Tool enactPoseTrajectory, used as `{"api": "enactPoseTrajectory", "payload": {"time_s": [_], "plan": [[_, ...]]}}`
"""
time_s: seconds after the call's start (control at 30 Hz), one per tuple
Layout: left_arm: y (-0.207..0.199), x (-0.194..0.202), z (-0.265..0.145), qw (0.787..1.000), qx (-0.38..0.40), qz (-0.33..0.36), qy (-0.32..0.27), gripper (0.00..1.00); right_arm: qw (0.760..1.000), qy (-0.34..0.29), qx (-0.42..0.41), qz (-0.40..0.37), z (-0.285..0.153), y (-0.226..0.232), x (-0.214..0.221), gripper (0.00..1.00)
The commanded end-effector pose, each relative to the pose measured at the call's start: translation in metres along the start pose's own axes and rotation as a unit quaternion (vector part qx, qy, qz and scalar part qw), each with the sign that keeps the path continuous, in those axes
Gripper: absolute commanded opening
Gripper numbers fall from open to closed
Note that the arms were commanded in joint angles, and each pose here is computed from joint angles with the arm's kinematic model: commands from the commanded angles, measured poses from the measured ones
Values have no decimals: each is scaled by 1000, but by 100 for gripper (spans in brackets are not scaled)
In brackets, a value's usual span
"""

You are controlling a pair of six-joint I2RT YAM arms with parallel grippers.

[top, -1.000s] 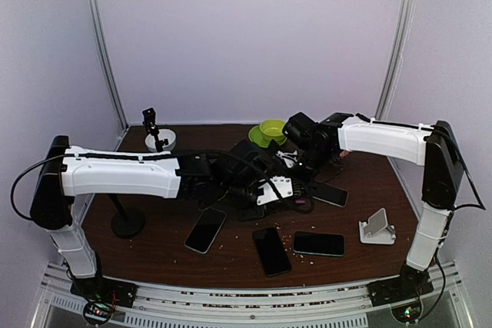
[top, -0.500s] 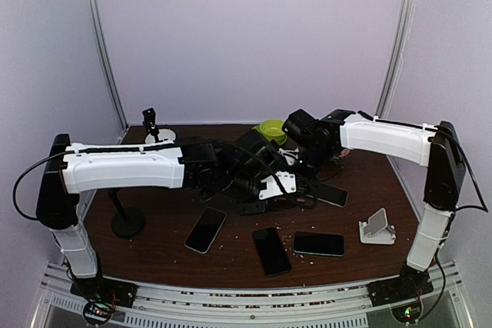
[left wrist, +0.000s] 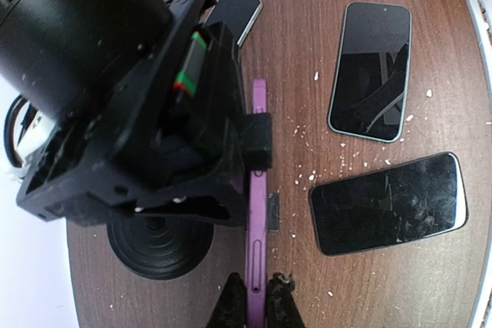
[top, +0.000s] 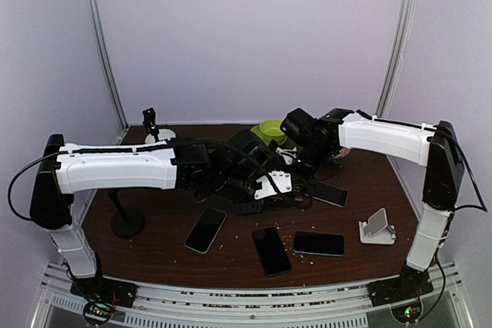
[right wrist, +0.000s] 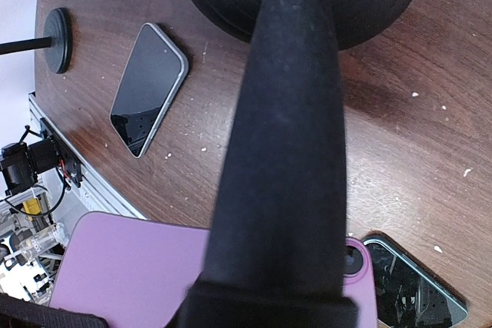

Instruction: Remove the phone from the phone stand

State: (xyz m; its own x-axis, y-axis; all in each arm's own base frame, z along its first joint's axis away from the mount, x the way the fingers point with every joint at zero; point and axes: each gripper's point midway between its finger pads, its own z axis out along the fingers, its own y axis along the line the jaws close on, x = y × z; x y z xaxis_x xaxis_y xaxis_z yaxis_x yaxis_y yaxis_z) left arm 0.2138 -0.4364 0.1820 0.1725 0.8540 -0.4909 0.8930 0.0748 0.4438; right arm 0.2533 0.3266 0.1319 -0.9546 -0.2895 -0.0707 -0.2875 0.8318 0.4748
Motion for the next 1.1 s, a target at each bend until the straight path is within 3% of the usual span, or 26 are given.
{"api": "enactPoseTrajectory", "payload": {"time_s": [0.0, 0.4, 1.07], "plan": [[85, -8, -60, 985, -133, -78, -76, 0, 997, 67, 19, -23, 1, -13, 37, 0], [82, 2, -63, 982, -122, -113, -87, 0, 997, 66, 12, -24, 1, -10, 35, 0], [101, -21, -69, 989, -128, -51, -61, 0, 993, 75, 87, 6, 10, -32, 35, 0]]}}
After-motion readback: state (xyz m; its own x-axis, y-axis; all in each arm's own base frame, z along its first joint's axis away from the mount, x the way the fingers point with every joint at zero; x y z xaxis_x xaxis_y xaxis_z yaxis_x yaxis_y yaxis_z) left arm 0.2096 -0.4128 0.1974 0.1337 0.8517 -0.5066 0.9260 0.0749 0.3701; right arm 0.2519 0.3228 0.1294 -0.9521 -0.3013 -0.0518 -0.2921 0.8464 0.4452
